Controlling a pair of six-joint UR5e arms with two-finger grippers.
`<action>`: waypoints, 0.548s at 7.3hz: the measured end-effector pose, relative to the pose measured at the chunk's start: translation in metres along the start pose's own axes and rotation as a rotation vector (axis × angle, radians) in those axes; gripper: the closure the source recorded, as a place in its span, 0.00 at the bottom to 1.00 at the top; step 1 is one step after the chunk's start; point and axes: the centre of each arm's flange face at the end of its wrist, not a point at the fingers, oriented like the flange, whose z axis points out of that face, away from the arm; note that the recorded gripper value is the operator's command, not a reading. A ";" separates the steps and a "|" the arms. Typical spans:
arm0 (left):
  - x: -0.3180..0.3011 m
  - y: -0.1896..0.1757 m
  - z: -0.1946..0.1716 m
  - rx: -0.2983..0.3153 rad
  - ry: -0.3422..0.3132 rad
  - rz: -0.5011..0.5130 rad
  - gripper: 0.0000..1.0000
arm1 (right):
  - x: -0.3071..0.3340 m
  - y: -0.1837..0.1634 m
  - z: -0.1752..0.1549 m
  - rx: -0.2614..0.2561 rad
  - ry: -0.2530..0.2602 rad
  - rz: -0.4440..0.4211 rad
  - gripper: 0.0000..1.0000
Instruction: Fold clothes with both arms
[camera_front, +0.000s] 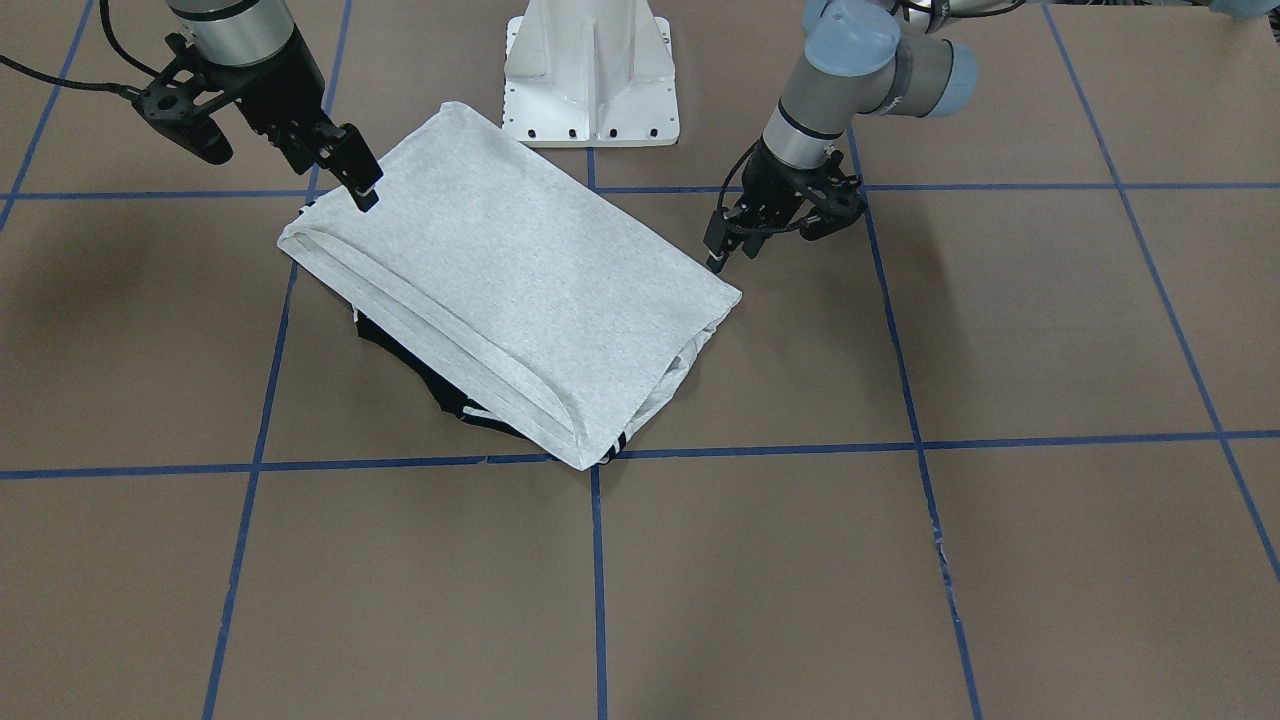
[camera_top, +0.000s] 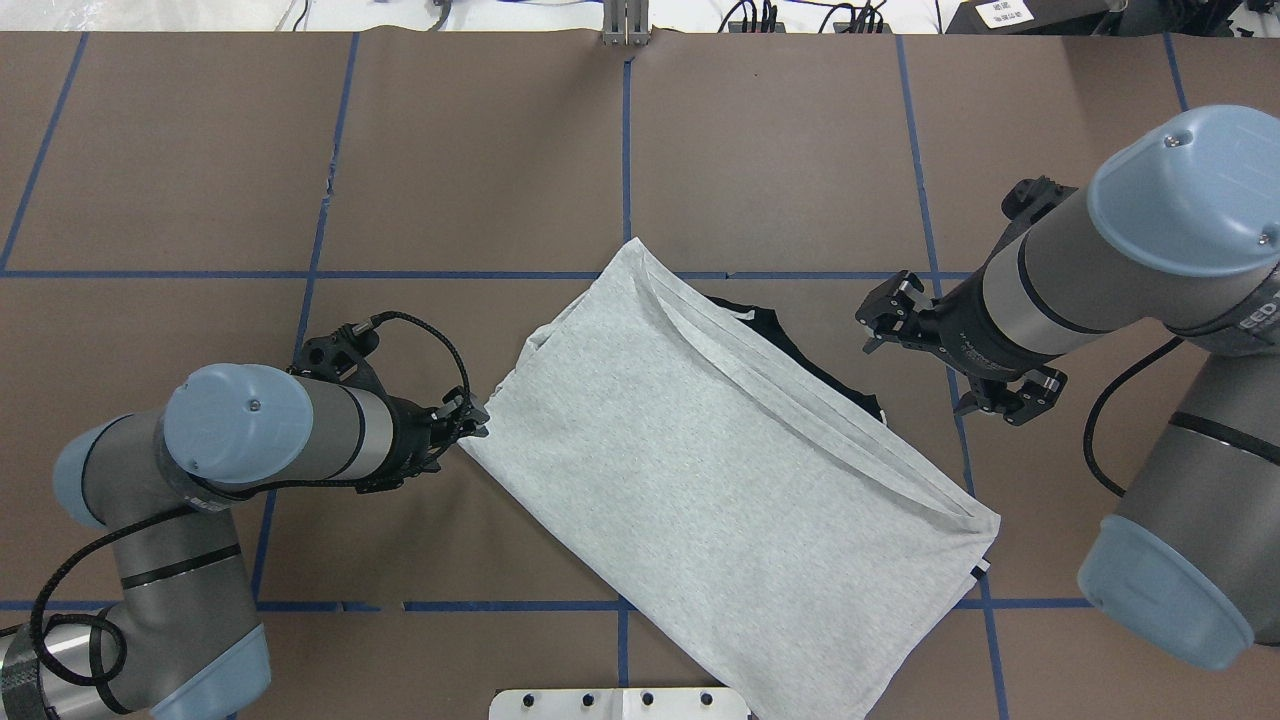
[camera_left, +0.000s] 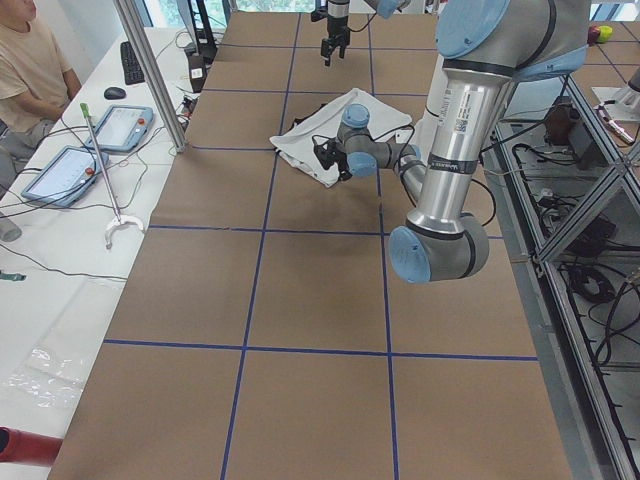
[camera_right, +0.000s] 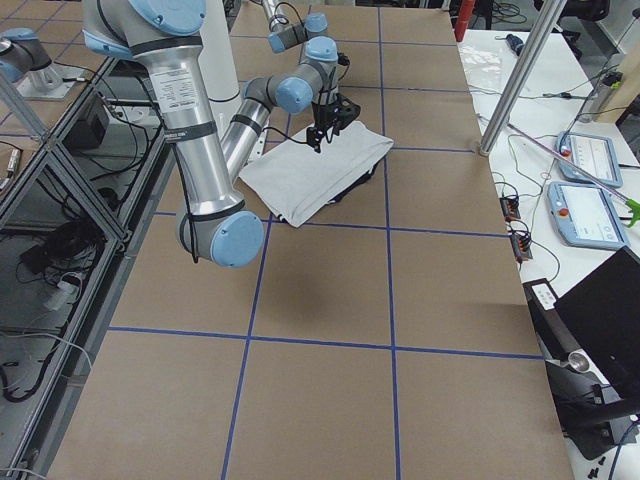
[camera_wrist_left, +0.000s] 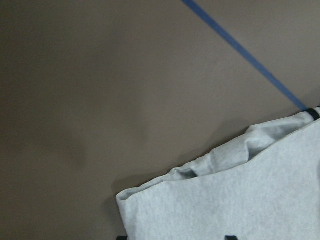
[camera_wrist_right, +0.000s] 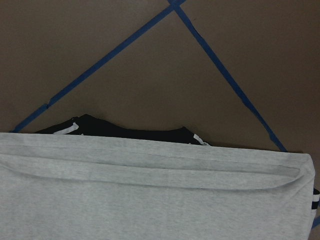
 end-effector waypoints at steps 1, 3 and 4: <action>-0.002 0.002 0.008 0.019 -0.010 0.007 0.33 | -0.001 -0.001 0.002 0.007 -0.002 -0.002 0.00; -0.002 0.003 0.016 0.033 -0.018 0.011 0.36 | -0.002 -0.003 0.007 0.012 0.002 -0.002 0.00; 0.000 0.003 0.018 0.042 -0.016 0.013 0.37 | -0.003 -0.003 0.009 0.012 0.006 -0.003 0.00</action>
